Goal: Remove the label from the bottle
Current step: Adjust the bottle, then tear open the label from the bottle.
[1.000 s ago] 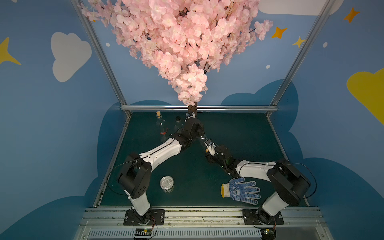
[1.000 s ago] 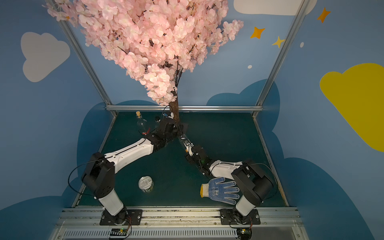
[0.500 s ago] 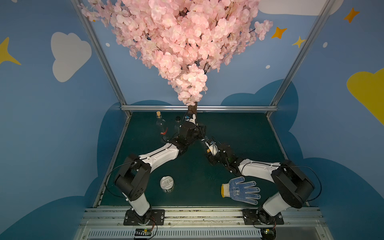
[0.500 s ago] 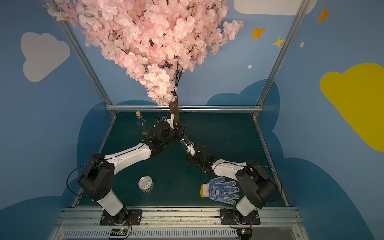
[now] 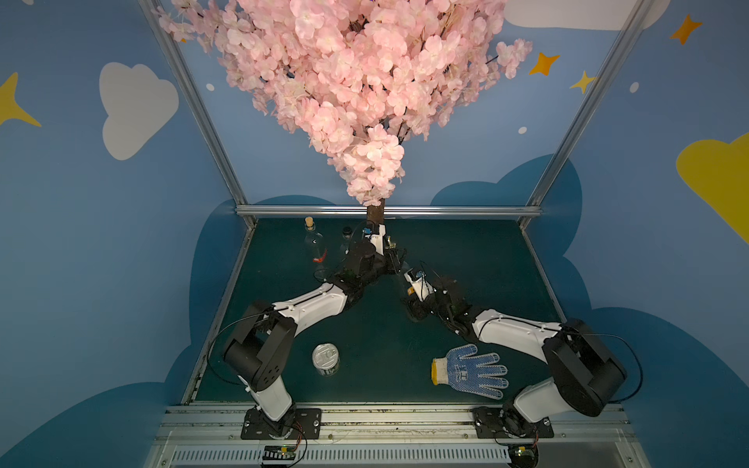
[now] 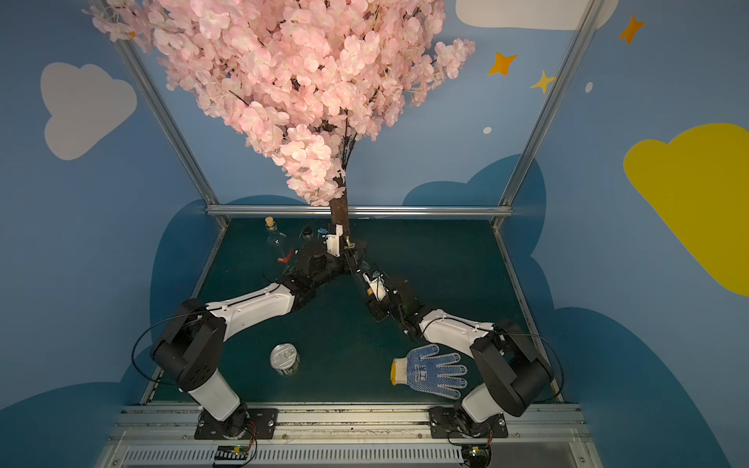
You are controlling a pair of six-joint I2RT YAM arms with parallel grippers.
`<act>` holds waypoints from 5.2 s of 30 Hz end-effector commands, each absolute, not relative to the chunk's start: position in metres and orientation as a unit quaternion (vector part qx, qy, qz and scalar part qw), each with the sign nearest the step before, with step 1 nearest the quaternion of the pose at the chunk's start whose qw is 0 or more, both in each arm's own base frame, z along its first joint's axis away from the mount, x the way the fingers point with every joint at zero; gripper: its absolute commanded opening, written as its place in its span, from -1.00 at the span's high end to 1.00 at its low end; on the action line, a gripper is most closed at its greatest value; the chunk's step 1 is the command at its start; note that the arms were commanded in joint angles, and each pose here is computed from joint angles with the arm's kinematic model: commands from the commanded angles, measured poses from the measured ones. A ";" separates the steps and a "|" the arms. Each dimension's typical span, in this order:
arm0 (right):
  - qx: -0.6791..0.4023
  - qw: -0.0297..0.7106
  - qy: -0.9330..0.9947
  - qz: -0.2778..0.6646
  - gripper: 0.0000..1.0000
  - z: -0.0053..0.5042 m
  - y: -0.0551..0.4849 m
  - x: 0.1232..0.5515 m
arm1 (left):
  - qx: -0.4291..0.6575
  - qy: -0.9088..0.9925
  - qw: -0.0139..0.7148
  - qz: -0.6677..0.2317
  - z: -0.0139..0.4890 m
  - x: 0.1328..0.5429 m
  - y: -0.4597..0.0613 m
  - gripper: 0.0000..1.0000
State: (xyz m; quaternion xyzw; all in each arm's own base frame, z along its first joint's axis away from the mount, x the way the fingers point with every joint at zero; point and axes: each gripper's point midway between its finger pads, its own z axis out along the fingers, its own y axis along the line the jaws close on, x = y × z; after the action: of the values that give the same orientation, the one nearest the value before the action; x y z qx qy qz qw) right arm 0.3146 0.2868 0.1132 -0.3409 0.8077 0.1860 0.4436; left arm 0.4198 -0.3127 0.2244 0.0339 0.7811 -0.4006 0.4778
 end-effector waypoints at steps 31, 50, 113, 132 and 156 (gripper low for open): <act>-0.287 0.412 0.850 0.160 -0.71 0.148 0.251 0.291 | 0.128 0.760 0.503 -0.392 0.239 0.397 -0.317 0.96; -0.139 0.479 0.855 0.142 -0.94 0.182 0.198 0.294 | 0.146 0.768 0.487 -0.389 0.236 0.396 -0.320 0.96; -0.249 0.360 0.881 0.182 0.22 0.161 0.291 0.270 | 0.032 0.835 0.439 -0.328 0.219 0.401 -0.312 0.96; -0.263 0.329 0.890 0.172 0.42 0.147 0.297 0.269 | 0.031 0.835 0.438 -0.331 0.218 0.402 -0.313 0.96; -0.258 0.320 0.904 0.121 0.87 0.131 0.288 0.279 | 0.033 0.832 0.439 -0.336 0.220 0.402 -0.315 0.96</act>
State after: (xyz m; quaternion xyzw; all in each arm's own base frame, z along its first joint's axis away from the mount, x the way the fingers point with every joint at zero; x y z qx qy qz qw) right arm 0.2674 0.2944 0.1407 -0.2659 0.8960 0.1579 0.3187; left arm 0.4026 -0.3027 0.1949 0.0188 0.8514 -0.3091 0.4233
